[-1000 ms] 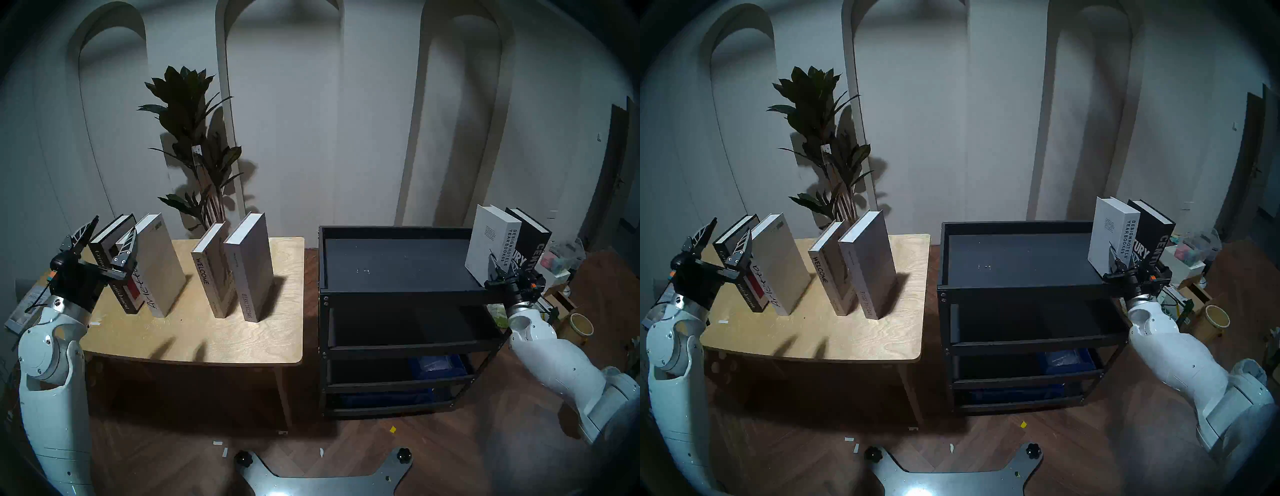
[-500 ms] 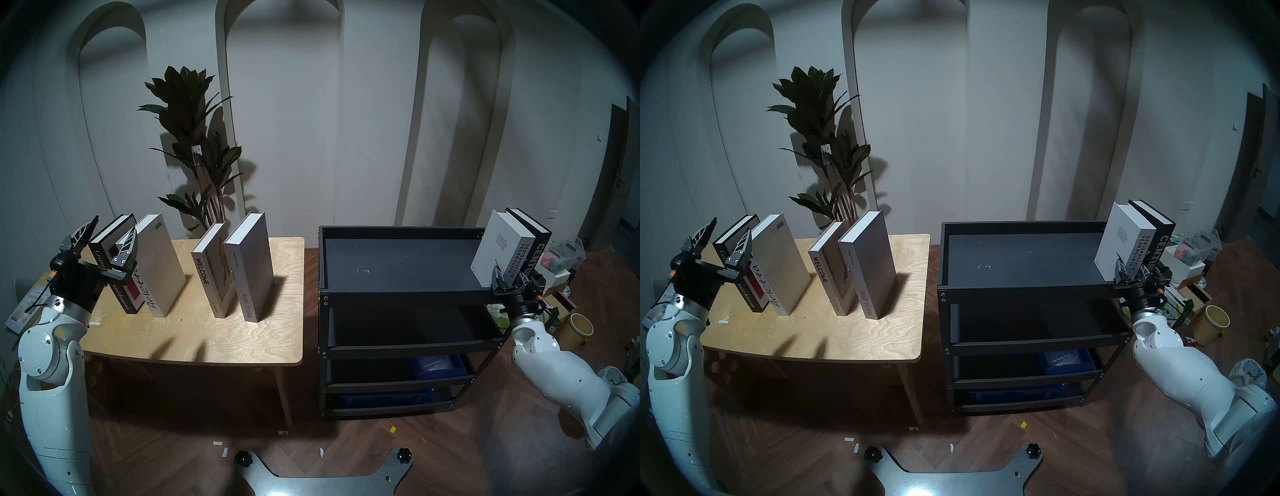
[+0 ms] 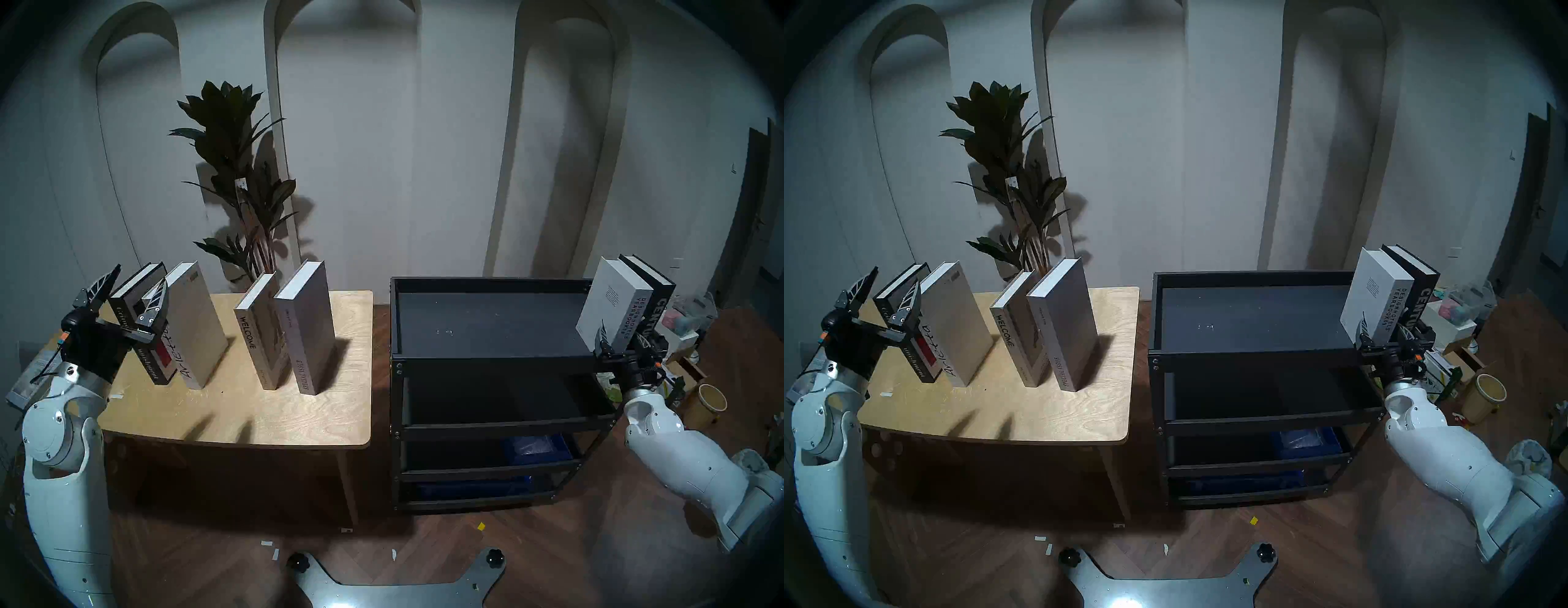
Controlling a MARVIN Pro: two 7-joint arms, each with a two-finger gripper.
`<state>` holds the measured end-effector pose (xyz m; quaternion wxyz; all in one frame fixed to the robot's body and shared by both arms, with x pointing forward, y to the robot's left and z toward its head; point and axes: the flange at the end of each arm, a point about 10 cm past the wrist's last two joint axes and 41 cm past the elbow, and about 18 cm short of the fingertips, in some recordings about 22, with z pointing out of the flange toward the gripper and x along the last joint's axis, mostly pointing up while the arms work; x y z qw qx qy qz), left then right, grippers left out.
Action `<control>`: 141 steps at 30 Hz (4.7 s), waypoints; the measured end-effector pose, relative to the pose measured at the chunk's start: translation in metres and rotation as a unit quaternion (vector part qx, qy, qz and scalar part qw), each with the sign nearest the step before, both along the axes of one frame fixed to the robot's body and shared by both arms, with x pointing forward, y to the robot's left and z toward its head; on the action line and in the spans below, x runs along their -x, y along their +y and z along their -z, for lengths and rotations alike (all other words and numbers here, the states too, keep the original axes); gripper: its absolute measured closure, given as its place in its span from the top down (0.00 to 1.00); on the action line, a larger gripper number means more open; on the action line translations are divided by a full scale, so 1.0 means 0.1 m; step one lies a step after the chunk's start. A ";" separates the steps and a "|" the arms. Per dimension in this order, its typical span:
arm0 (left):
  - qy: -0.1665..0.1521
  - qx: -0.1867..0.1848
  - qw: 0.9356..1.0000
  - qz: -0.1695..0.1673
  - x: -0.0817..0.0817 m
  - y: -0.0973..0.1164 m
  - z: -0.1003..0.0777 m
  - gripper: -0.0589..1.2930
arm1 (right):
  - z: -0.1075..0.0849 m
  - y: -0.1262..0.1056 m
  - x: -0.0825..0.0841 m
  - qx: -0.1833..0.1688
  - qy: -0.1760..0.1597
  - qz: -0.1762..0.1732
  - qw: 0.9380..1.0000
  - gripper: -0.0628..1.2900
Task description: Move the books from the display table onto the shelf, standing them upright with spines facing out and tallest at one end
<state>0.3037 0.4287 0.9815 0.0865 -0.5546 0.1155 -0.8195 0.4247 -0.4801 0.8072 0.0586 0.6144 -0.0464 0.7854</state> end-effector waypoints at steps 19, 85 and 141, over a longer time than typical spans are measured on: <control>0.000 0.000 1.000 0.000 0.00 0.00 0.00 0.96 | -0.65 0.08 0.18 -0.018 -0.115 0.006 0.993 0.95; 0.028 0.021 0.999 0.014 0.31 0.23 0.23 0.96 | -0.68 3.98 1.52 -0.311 -0.019 -0.298 0.902 0.95; 0.020 0.025 0.999 0.040 0.36 0.24 0.19 0.96 | -0.41 5.66 1.05 0.056 -0.080 -0.153 0.983 0.95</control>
